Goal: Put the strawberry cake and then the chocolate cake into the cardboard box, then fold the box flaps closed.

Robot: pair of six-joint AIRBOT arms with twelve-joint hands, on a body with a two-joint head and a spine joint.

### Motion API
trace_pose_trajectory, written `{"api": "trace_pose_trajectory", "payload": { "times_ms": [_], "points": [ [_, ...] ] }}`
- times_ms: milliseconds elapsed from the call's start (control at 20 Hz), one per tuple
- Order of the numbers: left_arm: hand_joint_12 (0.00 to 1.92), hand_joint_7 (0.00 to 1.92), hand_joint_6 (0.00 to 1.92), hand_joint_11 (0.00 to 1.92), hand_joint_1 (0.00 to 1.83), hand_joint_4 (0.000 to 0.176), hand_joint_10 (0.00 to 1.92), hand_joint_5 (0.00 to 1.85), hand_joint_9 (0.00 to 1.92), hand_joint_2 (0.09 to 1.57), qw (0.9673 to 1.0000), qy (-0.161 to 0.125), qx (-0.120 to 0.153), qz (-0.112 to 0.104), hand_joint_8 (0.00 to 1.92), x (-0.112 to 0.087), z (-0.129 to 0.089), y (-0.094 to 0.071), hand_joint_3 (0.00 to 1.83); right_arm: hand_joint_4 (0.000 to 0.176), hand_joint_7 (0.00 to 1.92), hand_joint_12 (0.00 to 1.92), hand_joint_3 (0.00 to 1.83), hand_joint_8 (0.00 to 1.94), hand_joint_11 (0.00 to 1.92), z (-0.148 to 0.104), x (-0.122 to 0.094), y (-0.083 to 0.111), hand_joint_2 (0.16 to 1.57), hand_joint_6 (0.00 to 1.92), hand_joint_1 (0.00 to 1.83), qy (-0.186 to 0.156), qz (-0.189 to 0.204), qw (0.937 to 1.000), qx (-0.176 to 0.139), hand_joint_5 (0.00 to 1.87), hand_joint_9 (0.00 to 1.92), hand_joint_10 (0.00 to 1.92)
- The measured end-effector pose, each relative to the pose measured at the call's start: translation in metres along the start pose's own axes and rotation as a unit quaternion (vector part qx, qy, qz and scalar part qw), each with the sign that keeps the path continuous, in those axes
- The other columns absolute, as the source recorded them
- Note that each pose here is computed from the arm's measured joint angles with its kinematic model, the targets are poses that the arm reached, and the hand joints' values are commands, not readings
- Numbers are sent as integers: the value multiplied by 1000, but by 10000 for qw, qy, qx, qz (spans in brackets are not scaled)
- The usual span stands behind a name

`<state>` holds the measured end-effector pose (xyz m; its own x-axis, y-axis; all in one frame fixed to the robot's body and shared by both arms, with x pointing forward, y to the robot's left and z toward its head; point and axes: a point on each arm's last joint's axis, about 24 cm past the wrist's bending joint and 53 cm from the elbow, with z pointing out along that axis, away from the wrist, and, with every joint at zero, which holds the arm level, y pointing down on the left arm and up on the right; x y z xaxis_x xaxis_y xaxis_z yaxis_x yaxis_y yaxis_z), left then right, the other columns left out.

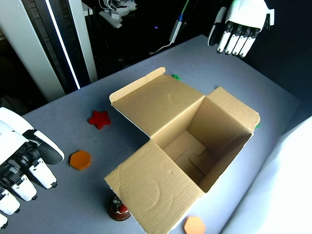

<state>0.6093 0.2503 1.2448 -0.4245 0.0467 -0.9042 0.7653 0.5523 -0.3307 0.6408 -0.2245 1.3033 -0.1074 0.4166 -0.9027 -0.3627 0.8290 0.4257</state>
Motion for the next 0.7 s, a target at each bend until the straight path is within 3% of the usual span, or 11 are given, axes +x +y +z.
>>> {"api": "trace_pose_trajectory", "payload": {
  "times_ms": [100,150,200,300,350,450,550,650,700],
  "points": [
    [714,190,8,0,441,46,4,160,191,1120,10000,90,22,20,0,4,1,-1,8,18,99,13,27,8,22,0,0,0,1059,18,512,10,-2,10000,-1,47,34,27],
    [681,167,5,0,434,44,1,157,176,1126,9999,105,51,18,0,5,2,-2,8,9,114,26,20,13,44,0,-2,0,1050,21,528,-37,-7,10000,-4,58,53,34],
    [652,149,3,0,440,57,0,158,173,1121,9999,120,34,32,0,5,2,-1,4,14,104,212,0,6,8,0,-2,0,1051,12,548,-44,-4,10000,-1,68,58,15],
    [578,130,0,0,467,63,0,135,151,1121,9995,268,-18,135,0,13,3,-1,2,18,72,102,0,2,0,0,0,0,1051,4,537,-2,-3,10000,0,48,33,10],
    [561,116,0,0,486,75,0,113,138,1110,9994,315,9,164,0,15,5,-3,0,19,51,20,0,2,0,0,0,0,1053,3,556,-3,-3,10000,-3,34,7,3],
    [469,83,0,0,578,78,0,73,106,1087,9993,326,69,144,0,15,6,-6,0,24,33,0,0,1,0,0,0,0,1041,1,719,-7,-3,10000,-3,28,0,0],
    [391,4,1,0,803,80,0,69,49,1066,9993,342,40,145,0,16,5,-4,0,28,9,0,0,2,0,0,0,0,1031,1,931,-8,-4,10000,-1,19,0,0],
    [408,0,1,0,969,91,6,25,32,1034,9991,391,-9,159,0,18,3,-1,0,42,19,0,0,7,0,0,0,0,999,8,1074,-8,-2,10000,-1,34,0,0],
    [395,0,1,0,1017,89,6,23,40,1032,9988,452,-39,191,0,20,2,1,0,45,16,0,0,6,0,0,0,0,993,8,1086,-6,-1,10000,-4,35,0,0]
  ]
}}
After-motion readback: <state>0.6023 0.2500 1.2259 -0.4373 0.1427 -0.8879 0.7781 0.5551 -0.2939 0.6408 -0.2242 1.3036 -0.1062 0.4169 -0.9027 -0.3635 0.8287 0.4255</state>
